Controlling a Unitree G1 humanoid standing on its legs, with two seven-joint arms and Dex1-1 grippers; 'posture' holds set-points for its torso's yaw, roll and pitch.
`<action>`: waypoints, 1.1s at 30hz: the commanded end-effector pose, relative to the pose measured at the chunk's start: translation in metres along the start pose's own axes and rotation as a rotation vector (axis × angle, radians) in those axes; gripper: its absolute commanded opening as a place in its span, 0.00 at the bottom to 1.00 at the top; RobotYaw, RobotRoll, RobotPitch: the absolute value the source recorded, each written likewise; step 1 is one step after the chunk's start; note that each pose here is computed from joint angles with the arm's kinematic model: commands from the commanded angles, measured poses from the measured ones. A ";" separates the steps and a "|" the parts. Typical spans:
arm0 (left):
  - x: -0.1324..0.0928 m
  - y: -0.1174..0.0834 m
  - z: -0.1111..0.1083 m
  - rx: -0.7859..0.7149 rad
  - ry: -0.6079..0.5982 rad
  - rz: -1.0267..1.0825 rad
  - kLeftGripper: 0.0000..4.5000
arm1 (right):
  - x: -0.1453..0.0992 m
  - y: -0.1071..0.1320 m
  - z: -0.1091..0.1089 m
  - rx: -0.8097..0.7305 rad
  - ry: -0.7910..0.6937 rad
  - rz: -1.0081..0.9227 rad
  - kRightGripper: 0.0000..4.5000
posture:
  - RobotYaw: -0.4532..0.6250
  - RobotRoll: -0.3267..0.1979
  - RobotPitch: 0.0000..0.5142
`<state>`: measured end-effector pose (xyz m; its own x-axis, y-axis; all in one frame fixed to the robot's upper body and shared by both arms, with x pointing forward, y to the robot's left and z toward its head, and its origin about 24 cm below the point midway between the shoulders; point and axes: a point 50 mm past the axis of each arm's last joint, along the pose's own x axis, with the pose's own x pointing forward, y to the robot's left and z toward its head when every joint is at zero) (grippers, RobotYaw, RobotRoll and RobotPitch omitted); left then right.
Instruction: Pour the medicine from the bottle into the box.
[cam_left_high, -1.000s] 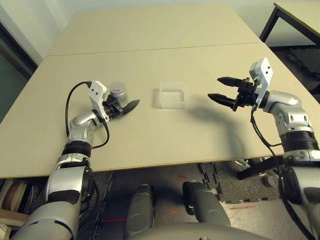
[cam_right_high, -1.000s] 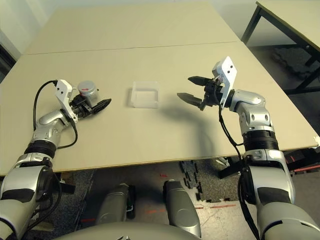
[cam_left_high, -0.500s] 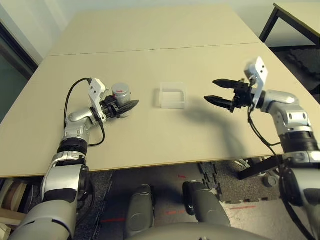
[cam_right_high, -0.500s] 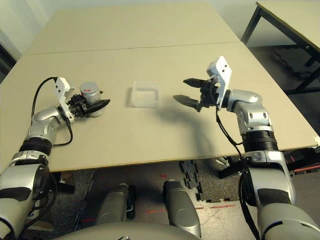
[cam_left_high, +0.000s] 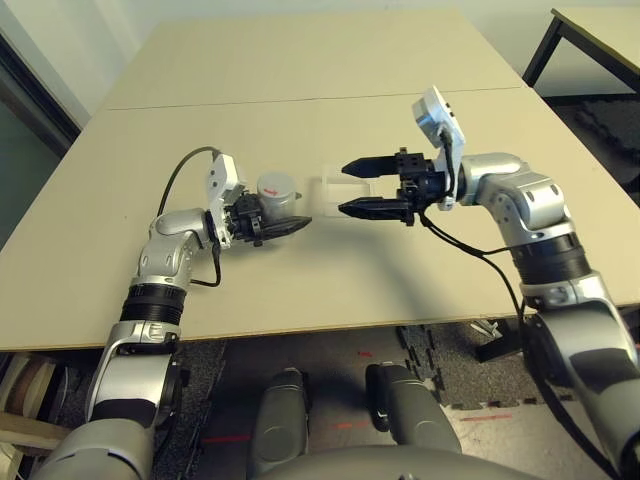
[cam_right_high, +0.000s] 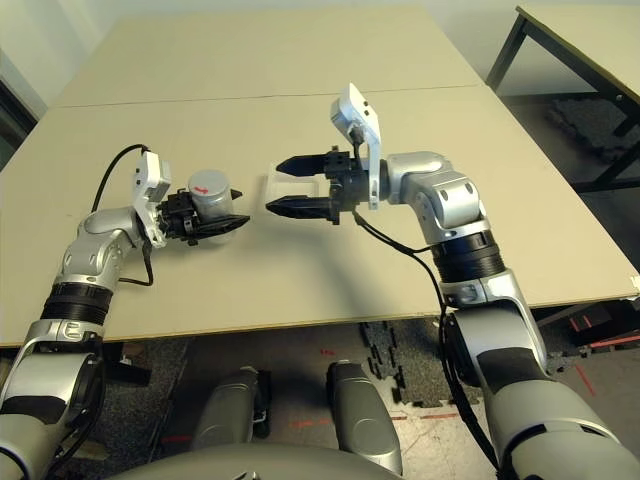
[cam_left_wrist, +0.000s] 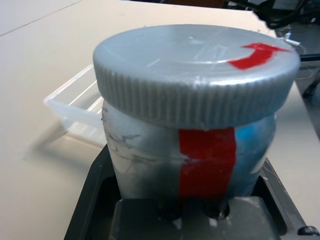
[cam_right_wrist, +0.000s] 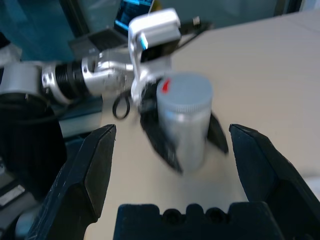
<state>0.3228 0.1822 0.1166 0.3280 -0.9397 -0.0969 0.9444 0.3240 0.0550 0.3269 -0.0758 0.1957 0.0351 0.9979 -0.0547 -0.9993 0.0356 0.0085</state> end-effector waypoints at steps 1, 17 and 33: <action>0.013 -0.001 0.006 0.013 -0.014 -0.052 0.59 | 0.016 -0.001 0.004 -0.018 -0.025 0.011 1.00 | 0.36 0.62 0.22; 0.029 -0.003 0.014 0.023 -0.047 -0.103 0.59 | 0.033 -0.001 -0.015 0.008 -0.044 -0.037 1.00 | 0.34 0.62 0.23; 0.034 -0.010 0.019 -0.013 -0.082 -0.161 0.59 | 0.025 0.001 -0.015 0.028 -0.057 0.034 0.61 | 0.35 0.62 0.24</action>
<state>0.3267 0.1481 0.1269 0.2006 -0.9788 -0.0427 0.9795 0.1994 0.0295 0.3306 -0.0510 0.1796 0.0755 0.9970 -0.0149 -0.9971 0.0756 0.0101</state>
